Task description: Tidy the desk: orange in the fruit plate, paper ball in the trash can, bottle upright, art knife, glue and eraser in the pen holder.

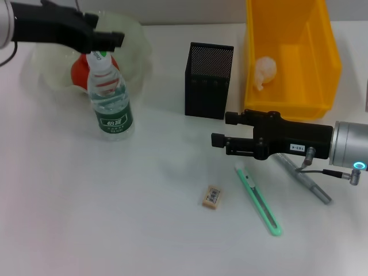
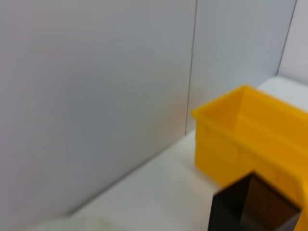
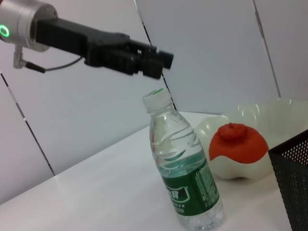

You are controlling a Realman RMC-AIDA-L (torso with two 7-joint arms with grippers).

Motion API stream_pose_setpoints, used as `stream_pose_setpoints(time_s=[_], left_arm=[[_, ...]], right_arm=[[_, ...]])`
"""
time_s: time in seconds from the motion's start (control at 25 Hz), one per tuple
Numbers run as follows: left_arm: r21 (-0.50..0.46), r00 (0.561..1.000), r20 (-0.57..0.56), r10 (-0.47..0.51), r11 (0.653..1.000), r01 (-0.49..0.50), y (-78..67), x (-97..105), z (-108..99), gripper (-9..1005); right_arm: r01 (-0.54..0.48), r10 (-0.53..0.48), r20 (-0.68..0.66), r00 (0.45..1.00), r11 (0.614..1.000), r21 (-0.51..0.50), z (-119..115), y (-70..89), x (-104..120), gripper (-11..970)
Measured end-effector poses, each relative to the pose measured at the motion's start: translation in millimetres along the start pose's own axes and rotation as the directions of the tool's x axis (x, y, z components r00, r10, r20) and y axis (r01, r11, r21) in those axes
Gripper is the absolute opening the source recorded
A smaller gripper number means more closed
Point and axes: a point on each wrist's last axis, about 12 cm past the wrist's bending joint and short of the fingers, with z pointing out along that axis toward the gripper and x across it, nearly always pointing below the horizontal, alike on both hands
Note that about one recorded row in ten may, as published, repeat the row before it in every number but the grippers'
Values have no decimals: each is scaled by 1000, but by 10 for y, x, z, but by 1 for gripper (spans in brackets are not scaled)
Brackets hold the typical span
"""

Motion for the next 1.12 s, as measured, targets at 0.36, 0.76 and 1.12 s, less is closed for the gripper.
stream_pose_setpoints(time_s=[0.36, 0.76, 1.12], left_arm=[[160, 913, 405, 46, 980, -121, -42, 65, -313, 618], [416, 821, 571, -24, 870, -264, -285, 743, -243, 618], [470, 791, 611, -40, 822, -322, -469, 1484, -47, 614]], right_arm=[[-3, 3, 5, 1000, 1000, 1, -7, -1, -2, 769], [-7, 7, 24, 1000, 1000, -3, -18, 11, -11, 769], [12, -10, 53, 999, 999, -39, -141, 61, -23, 769]])
